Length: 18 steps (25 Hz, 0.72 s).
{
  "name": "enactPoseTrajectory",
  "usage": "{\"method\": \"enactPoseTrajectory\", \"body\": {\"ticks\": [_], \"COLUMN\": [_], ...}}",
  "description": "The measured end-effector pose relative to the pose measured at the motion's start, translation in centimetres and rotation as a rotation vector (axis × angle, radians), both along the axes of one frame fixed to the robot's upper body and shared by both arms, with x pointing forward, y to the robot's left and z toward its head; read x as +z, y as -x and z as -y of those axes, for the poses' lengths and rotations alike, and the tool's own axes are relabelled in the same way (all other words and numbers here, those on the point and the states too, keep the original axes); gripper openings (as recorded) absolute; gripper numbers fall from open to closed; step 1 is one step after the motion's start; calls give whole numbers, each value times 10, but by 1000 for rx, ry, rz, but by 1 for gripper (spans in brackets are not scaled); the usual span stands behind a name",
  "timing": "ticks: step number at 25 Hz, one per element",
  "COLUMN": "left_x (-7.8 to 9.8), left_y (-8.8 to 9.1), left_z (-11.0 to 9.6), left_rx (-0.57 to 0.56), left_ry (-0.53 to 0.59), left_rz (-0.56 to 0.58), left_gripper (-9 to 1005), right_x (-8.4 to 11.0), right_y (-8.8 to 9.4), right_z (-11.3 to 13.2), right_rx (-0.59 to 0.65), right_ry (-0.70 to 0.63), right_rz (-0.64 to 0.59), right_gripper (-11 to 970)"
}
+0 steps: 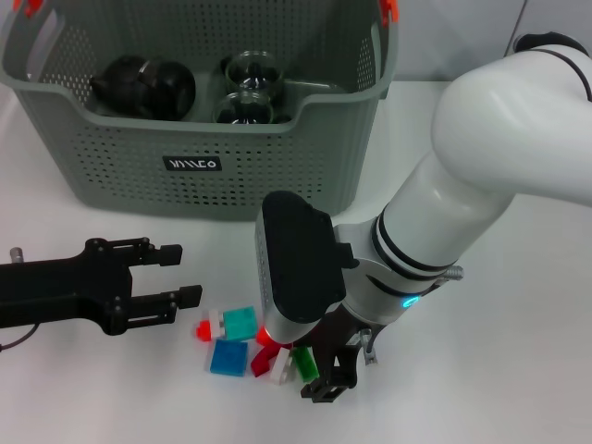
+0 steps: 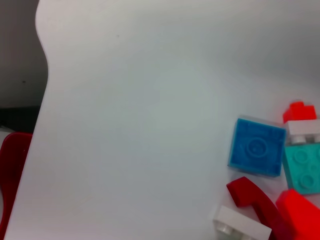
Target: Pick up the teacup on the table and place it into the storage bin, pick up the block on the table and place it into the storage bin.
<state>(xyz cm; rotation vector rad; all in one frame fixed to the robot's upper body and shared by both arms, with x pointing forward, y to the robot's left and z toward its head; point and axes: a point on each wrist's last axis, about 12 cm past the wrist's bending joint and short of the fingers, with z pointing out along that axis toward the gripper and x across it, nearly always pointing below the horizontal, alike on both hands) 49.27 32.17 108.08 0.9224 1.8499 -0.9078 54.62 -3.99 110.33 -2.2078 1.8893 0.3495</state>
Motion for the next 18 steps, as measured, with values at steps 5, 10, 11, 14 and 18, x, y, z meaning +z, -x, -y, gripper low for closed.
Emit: {"method": "enactPoseTrajectory", "body": {"ticks": [5,10,11,14,18], "left_x": [0,0,0,0,0], "left_y": [0,0,0,1,1], "left_z": [0,0,-1,-1,-1], "left_rx": [0,3,3,3,3], "left_ry": [0,0,1,1,2], "left_rz": [0,-1,-1,-1,-2], "left_gripper": [662,662,662,663,663], "right_x": [-2,-2,-1,1,6], "right_y": [-1,-2,-2,-3,-5], "right_z": [1,2,2,2,5], "right_rx": [-5,-16,-18,-22,-38], "right_ry": [3,3,3,-3,-19], "right_rz": [1,1,1,3,-11], "right_gripper": [535,511,506,485,440]}}
